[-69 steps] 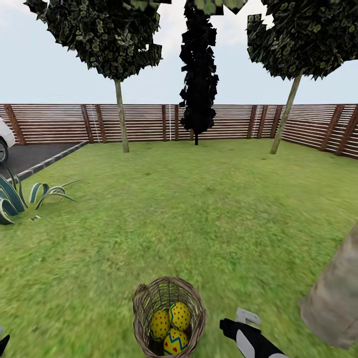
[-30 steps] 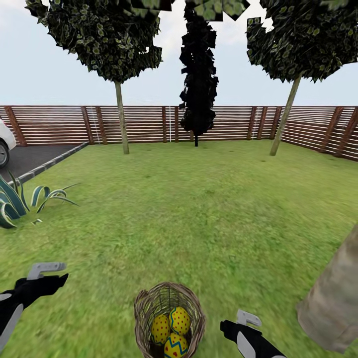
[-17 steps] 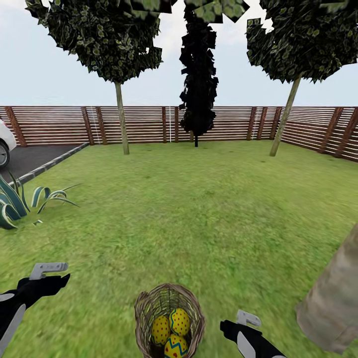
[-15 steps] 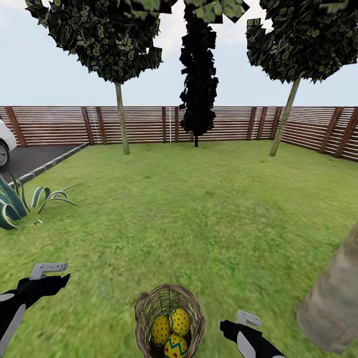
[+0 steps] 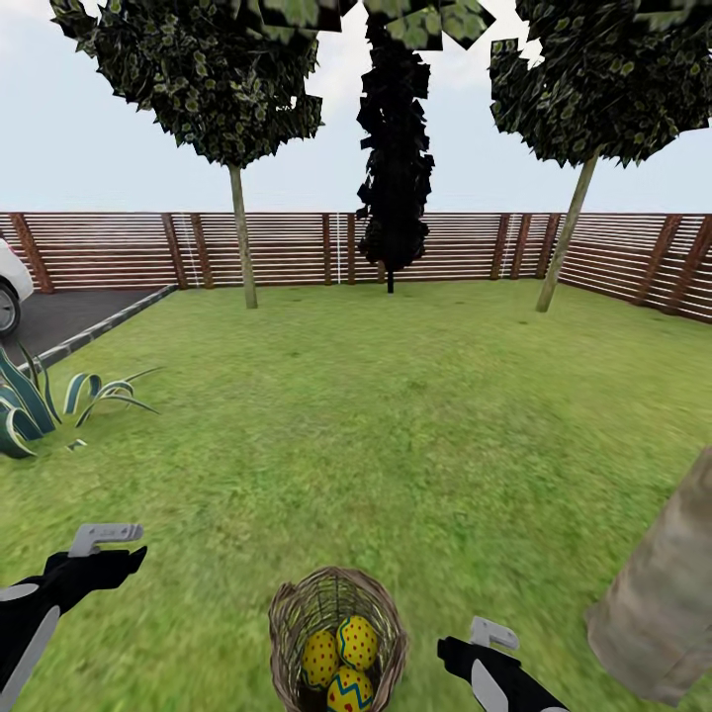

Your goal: Take the three Easter eggs out of the wicker basket on the lawn in the garden, then place them on the lawn next to a single tree (choose any tree) so that all three eggs are next to the same tree and none are left in the basket.

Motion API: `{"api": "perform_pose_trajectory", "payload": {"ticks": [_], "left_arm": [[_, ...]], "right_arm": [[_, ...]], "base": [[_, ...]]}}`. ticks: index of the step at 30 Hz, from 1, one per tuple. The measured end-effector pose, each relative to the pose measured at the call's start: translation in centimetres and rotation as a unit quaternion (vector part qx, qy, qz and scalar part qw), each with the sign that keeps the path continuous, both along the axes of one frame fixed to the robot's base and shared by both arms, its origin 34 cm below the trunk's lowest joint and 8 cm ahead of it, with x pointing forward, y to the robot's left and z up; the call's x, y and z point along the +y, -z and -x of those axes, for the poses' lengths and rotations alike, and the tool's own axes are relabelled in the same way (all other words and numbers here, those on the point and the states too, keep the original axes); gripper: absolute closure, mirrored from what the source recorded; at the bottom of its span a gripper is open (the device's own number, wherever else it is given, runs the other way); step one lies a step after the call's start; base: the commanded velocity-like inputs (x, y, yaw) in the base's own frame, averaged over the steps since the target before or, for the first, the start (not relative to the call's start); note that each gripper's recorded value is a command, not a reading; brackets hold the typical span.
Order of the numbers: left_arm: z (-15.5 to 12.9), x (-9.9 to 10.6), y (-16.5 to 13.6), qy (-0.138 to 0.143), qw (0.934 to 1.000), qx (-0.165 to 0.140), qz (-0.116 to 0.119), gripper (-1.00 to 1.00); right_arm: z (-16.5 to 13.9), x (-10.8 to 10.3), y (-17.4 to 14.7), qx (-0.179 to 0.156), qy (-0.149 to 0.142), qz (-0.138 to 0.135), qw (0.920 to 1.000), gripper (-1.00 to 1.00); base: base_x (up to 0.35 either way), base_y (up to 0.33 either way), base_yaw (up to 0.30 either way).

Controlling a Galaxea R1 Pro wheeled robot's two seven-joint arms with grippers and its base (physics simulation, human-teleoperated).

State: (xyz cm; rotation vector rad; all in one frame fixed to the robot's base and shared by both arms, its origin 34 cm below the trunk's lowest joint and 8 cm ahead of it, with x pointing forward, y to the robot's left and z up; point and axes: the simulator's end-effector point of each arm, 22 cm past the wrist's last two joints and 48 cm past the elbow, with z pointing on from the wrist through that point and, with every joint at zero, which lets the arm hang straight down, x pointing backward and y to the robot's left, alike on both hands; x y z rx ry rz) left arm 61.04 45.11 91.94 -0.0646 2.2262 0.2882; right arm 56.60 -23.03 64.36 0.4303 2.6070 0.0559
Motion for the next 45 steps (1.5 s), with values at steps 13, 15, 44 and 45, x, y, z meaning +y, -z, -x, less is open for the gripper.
{"api": "perform_pose_trajectory", "payload": {"ticks": [13,15,44,45], "left_arm": [[0.3,-0.9,-0.7,0.011,0.9999,0.009,0.002,-1.00],[0.6,-1.7,0.5,0.021,0.9995,0.025,0.003,-1.00],[2.6,-6.3,2.2,0.080,0.9930,0.066,0.057,-1.00],[2.6,-6.3,2.0,0.080,0.9930,0.066,0.057,-1.00]], "right_arm": [[0.3,0.0,-1.6,0.000,0.000,0.000,1.0000,-1.00],[0.3,0.0,-1.8,0.000,0.000,0.000,1.0000,-1.00],[0.5,0.0,-5.9,-0.011,0.000,0.000,0.9999,-1.00],[0.5,0.0,-6.0,-0.011,0.000,0.000,0.9999,-1.00]], "base": [[0.000,0.000,0.000],[0.000,0.000,-0.043],[0.000,0.000,-0.191],[0.000,0.000,-0.032]]}}
